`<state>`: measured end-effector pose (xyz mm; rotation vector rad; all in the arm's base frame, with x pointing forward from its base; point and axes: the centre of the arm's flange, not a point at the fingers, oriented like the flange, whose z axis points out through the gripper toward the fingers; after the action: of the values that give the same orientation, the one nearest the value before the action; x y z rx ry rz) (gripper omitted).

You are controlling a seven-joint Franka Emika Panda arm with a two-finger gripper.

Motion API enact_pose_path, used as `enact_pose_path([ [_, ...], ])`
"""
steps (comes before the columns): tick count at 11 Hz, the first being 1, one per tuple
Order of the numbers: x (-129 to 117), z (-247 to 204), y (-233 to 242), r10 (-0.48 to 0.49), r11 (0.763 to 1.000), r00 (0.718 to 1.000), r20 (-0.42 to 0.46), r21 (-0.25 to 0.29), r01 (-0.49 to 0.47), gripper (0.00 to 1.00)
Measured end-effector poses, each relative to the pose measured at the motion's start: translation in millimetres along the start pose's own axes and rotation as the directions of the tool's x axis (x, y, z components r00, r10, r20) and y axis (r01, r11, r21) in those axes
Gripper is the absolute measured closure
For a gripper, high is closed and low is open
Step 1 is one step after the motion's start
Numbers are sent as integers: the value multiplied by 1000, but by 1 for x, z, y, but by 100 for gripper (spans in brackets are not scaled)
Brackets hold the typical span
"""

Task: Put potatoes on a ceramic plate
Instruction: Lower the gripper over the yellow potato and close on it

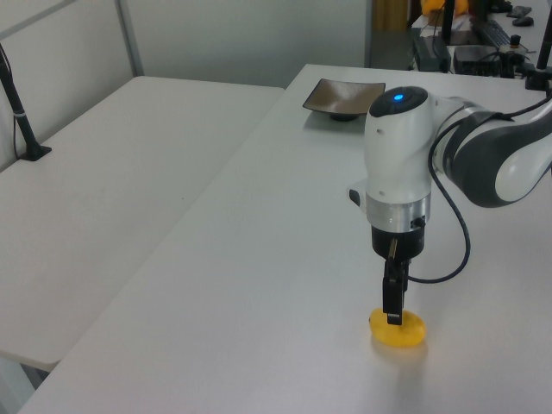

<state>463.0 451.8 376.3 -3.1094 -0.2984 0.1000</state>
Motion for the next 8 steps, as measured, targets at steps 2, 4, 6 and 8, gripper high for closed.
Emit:
enact_pose_path([
  [2,2,16,2,-11,999,1000,3,-31,11,0],
  [4,1,32,3,-18,999,1000,-3,-42,18,0],
  [6,0,46,5,-20,999,1000,8,-50,20,0],
  [8,1,56,5,-20,999,1000,-1,-41,20,0],
])
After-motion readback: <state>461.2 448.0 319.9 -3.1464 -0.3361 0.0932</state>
